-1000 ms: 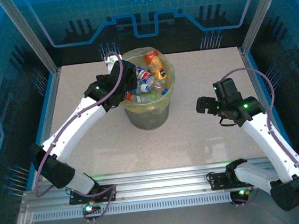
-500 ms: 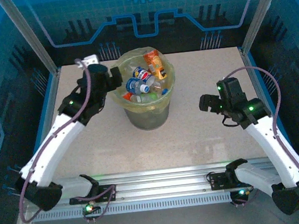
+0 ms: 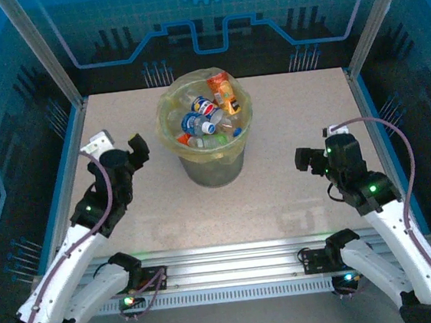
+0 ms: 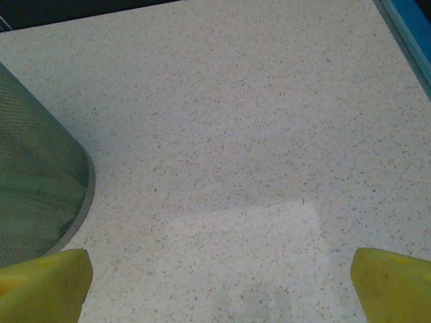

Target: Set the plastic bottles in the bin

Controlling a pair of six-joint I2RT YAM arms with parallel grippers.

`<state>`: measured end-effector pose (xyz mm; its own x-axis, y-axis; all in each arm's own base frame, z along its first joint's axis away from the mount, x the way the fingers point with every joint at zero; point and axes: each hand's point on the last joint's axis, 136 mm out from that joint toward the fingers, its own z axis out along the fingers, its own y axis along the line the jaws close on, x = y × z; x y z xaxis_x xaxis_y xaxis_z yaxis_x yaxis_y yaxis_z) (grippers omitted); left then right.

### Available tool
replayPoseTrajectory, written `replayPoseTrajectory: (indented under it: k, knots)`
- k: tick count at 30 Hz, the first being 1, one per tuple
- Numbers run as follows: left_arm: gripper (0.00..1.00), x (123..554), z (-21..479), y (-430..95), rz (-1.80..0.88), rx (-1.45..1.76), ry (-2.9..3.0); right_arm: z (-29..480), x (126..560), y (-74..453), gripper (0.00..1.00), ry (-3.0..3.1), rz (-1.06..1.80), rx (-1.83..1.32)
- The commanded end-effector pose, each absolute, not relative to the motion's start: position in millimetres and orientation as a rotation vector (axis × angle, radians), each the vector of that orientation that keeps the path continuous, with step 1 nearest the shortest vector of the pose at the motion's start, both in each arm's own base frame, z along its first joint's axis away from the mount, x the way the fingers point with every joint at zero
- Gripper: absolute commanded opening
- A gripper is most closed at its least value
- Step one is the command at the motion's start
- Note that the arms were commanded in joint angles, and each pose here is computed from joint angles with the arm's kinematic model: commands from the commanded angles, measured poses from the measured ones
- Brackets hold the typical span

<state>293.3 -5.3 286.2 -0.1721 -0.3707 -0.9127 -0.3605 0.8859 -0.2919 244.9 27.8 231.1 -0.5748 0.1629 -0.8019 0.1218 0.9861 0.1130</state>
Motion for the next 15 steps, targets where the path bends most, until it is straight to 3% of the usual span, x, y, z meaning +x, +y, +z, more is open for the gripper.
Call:
replayPoseTrajectory:
  k: [1, 15]
  knots:
    - [0.99, 294.6, 285.9, 3.7, 0.009, -0.571, 1.677, 237.8, 253.6, 19.1, 1.00, 2.072, 0.022, 0.210]
    - [0.99, 327.4, 201.5, -7.8, 0.071, -0.392, 1.727, 182.9, 269.1, 21.5, 1.00, 2.036, -0.059, 0.080]
